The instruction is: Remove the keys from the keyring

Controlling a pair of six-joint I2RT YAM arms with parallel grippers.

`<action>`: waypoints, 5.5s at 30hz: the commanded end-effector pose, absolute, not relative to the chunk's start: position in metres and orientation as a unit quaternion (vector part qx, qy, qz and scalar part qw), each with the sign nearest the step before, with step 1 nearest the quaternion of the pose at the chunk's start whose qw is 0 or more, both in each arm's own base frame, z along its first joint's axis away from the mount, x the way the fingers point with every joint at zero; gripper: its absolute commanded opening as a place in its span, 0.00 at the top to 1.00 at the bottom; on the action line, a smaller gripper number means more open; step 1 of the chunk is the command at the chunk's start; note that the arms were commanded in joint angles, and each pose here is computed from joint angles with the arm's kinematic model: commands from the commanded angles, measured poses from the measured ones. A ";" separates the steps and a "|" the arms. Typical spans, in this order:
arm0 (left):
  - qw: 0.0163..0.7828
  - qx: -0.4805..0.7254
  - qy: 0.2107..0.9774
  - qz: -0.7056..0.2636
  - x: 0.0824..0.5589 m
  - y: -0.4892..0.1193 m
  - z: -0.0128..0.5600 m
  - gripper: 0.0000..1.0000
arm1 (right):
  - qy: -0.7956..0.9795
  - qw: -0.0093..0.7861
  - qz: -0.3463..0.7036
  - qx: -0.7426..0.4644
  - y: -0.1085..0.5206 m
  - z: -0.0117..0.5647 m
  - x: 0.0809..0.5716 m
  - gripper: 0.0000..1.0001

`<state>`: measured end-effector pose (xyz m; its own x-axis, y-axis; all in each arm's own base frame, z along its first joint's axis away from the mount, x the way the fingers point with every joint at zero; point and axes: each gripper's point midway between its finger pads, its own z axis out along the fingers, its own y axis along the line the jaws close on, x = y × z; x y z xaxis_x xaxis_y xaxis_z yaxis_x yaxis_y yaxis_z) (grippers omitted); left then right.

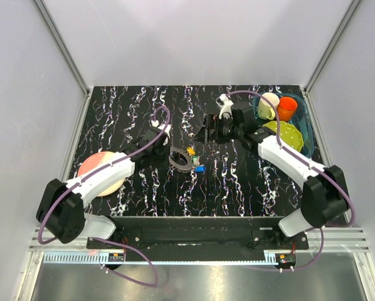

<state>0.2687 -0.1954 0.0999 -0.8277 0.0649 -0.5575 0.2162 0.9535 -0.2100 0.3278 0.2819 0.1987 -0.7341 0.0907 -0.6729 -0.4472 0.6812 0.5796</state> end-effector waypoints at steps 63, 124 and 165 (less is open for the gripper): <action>0.472 0.556 0.564 -0.387 0.164 -0.263 0.284 1.00 | 0.516 0.241 0.681 -0.461 0.322 0.229 0.265 0.12; 0.565 0.282 0.716 -0.296 0.228 -0.194 0.375 0.21 | 0.462 0.270 0.673 -0.510 0.327 0.321 0.236 1.00; 0.374 0.210 0.795 -0.430 0.180 -0.218 0.319 1.00 | 0.470 0.284 0.667 -0.503 0.327 0.356 0.277 0.73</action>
<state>0.2010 -0.2119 0.3251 -0.6158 -0.0366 -0.7871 0.6078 0.6136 -0.5041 0.2644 0.3333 0.3212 -0.4760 -0.2215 -0.8511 -0.7593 -0.3847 0.5248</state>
